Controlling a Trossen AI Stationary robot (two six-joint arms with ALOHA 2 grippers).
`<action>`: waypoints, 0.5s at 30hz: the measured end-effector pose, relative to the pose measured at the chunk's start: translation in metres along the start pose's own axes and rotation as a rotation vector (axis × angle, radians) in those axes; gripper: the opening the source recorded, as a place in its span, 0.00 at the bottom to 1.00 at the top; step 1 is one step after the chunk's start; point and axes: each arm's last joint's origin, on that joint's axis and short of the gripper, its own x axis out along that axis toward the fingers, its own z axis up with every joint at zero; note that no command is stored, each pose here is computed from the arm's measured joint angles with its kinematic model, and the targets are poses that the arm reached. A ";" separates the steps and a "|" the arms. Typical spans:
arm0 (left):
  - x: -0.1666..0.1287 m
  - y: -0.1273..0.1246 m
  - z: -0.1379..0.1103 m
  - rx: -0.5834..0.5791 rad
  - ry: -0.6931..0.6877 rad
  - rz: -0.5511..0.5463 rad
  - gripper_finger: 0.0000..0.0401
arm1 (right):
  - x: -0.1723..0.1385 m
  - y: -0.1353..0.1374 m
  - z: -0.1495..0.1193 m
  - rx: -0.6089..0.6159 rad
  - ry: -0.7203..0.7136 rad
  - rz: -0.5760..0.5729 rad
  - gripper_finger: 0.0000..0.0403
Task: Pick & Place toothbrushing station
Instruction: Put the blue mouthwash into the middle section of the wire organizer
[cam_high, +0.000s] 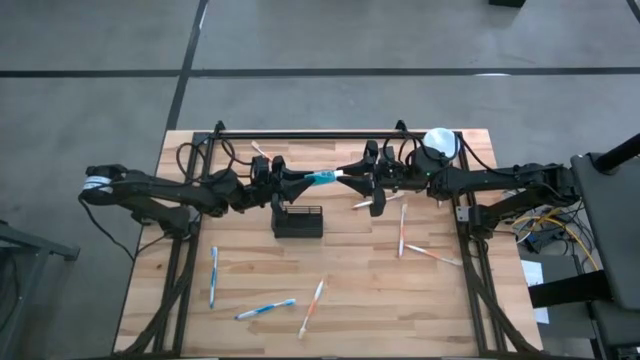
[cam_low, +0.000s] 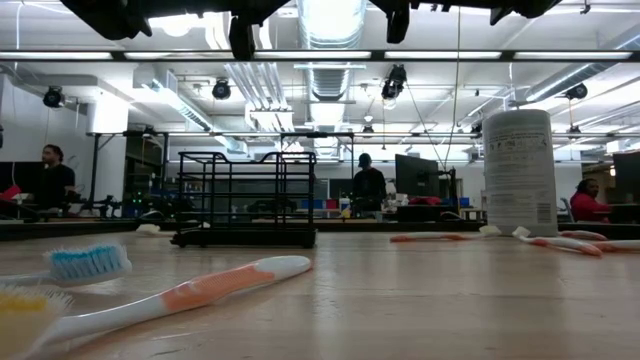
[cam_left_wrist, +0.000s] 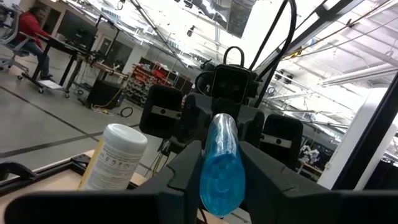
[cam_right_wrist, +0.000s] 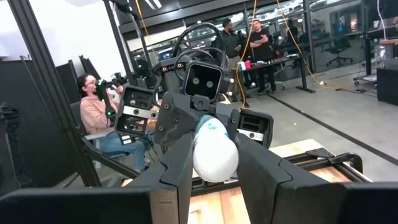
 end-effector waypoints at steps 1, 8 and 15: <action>0.000 0.000 0.000 0.000 0.000 0.000 0.25 | 0.000 0.000 0.000 0.000 0.000 0.000 0.24; 0.000 0.001 -0.002 0.010 0.019 0.010 0.31 | 0.000 0.000 0.000 0.000 0.003 -0.002 0.24; 0.000 0.001 -0.002 0.072 0.025 0.012 0.37 | 0.000 0.000 -0.001 0.001 0.002 -0.003 0.24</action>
